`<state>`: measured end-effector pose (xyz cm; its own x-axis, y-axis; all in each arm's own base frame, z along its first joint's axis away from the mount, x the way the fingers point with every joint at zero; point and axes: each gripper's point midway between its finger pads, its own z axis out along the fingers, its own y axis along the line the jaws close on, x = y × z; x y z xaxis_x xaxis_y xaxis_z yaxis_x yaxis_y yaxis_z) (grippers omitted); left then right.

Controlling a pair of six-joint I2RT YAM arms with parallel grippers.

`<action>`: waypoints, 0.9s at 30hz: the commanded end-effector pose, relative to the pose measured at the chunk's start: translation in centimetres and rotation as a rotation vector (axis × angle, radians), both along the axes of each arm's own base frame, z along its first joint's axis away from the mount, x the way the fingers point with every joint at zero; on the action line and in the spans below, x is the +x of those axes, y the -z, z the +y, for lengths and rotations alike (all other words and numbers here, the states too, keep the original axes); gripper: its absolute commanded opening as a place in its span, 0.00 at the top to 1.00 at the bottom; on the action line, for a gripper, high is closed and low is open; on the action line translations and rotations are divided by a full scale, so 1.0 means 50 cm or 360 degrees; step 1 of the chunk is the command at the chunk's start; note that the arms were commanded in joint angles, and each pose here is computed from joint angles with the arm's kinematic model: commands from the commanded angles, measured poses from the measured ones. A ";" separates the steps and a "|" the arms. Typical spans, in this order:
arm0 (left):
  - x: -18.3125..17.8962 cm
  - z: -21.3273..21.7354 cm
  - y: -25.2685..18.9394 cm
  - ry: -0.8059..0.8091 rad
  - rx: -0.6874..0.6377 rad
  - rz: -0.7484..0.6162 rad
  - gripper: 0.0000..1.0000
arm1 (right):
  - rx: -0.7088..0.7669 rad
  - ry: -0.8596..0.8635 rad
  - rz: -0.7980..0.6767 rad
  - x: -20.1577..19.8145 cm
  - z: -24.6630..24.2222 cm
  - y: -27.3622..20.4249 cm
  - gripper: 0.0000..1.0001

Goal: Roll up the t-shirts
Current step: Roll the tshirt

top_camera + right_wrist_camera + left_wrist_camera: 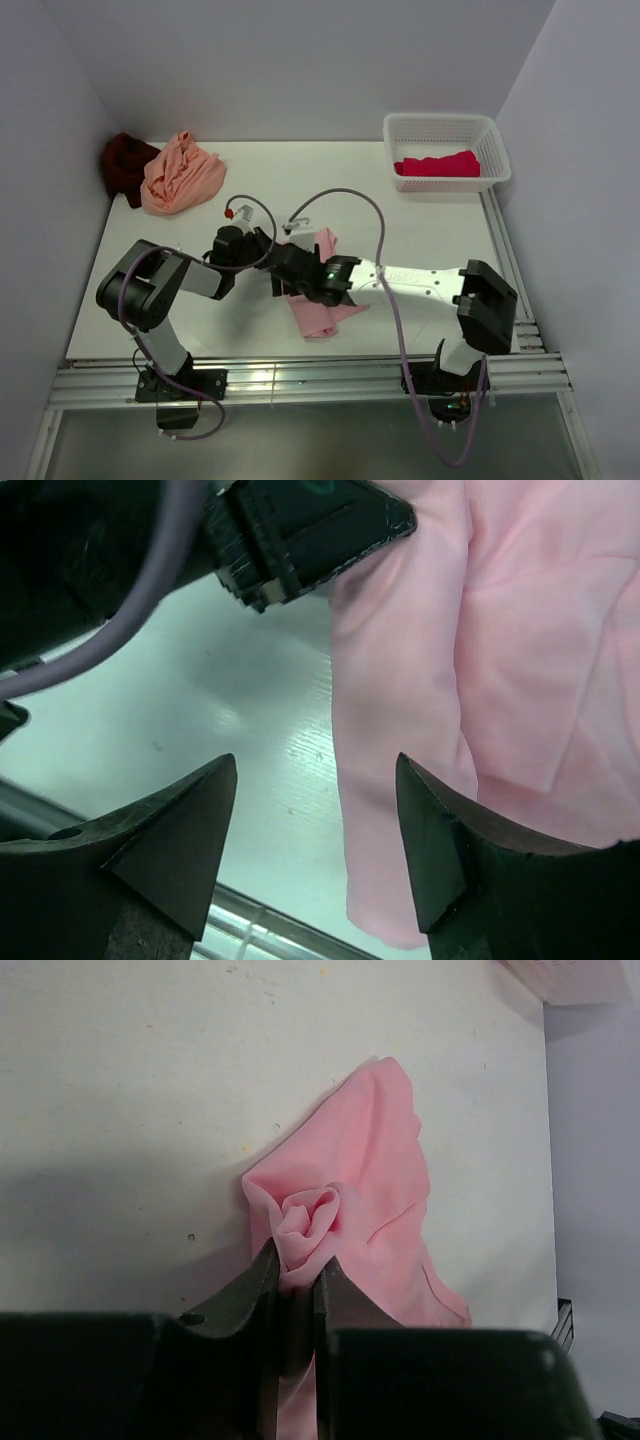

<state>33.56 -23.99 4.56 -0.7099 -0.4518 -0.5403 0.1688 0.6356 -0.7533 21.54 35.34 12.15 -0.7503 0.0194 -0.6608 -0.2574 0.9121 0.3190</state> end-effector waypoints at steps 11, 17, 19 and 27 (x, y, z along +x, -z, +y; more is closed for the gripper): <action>-0.002 -0.007 -0.040 0.0057 0.0054 0.0043 1.00 | -0.1214 0.0010 -0.0484 -0.032 0.009 0.057 0.28; -0.008 -0.006 -0.046 0.0084 0.0092 0.0067 1.00 | -0.1400 0.0015 -0.0645 -0.019 0.017 0.079 0.28; -0.006 -0.006 -0.048 0.0098 0.0105 0.0065 1.00 | -0.1464 0.0000 -0.0674 -0.017 0.015 0.087 0.28; -0.001 -0.018 -0.040 0.0133 0.0112 0.0135 1.00 | -0.1572 -0.0038 -0.0707 -0.025 0.032 0.144 0.28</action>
<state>32.61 -22.87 4.00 -0.7938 -0.3894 -0.4672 0.0772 0.6974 -0.7125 21.47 36.56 6.95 -0.4615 -0.5527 -0.6939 -0.1130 0.8125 -0.5720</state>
